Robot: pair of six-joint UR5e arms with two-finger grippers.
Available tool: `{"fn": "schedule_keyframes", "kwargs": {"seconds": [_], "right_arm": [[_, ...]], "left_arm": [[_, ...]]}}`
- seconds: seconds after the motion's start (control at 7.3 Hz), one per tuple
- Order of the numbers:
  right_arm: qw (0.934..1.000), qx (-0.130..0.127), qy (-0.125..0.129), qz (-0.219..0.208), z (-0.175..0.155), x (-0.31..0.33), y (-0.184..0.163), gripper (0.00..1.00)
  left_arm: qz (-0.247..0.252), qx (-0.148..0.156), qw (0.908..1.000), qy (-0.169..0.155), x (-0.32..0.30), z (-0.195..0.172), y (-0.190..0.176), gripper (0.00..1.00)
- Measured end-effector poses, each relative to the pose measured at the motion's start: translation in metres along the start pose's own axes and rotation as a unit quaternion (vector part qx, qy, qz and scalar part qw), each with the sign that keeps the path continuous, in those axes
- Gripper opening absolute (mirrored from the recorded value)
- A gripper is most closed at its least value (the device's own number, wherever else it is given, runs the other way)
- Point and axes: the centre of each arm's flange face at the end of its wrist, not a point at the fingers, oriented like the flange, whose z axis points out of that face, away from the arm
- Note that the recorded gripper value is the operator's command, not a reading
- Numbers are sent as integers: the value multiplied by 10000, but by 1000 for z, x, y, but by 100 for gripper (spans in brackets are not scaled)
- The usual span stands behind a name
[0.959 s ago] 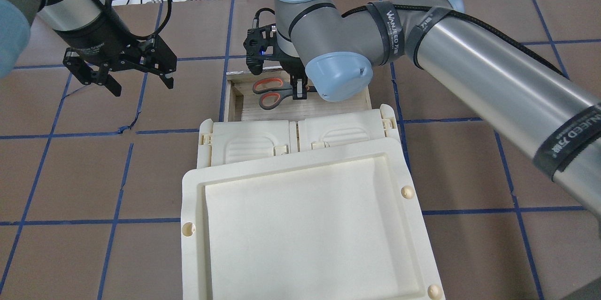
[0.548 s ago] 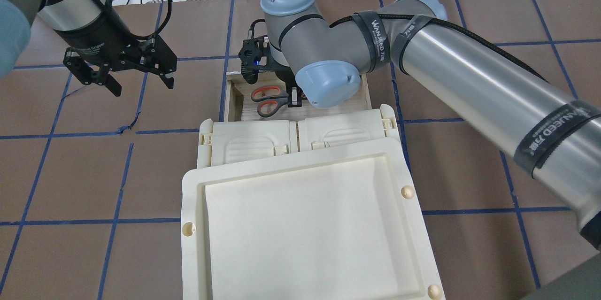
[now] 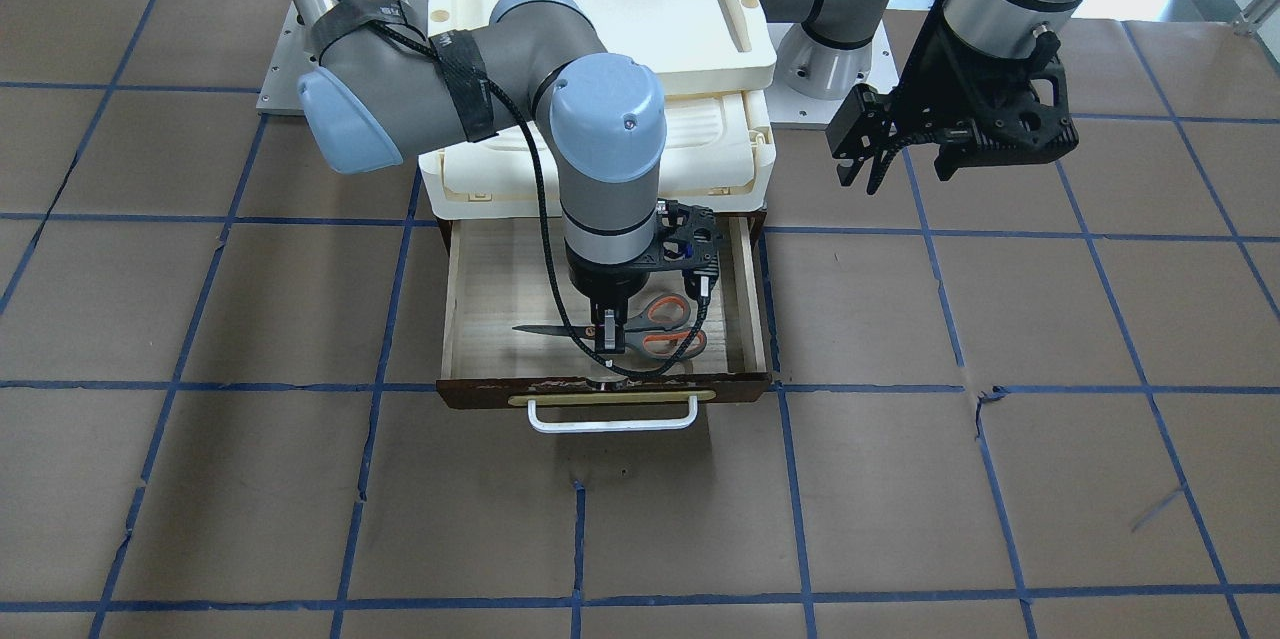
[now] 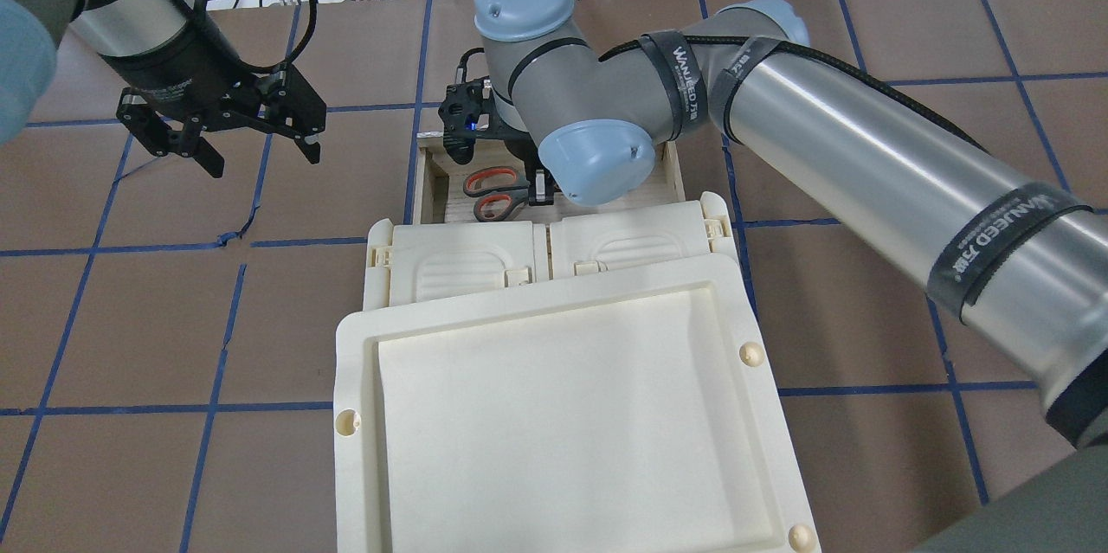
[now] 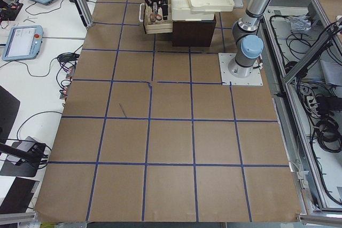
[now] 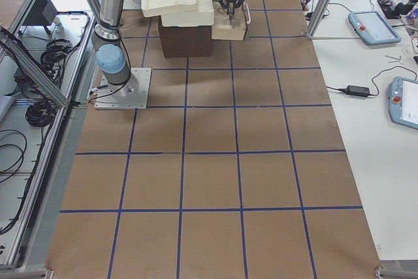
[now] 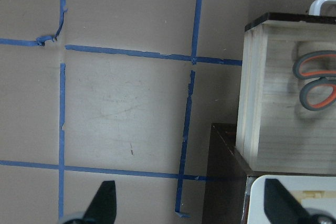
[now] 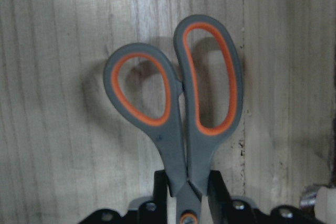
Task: Put scissors in drawer and close it
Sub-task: 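Lower the scissors into the open wooden drawer with the right gripper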
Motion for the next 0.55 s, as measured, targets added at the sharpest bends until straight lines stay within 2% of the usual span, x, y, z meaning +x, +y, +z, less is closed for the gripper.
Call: {"fn": "schedule_keyframes", "kwargs": {"seconds": [0.14, 0.27, 0.55], "right_arm": [[10000, -6, -8, -2, 1, 0, 0, 77], [10000, 1, -19, 5, 2, -1, 0, 94], [9999, 31, -24, 127, 0, -1, 0, 96]], "left_arm": [[0, 0, 10000, 0, 0, 0, 0, 100], [0, 0, 10000, 0, 0, 0, 0, 100], [5, -1, 10000, -2, 0, 0, 0, 100]]}}
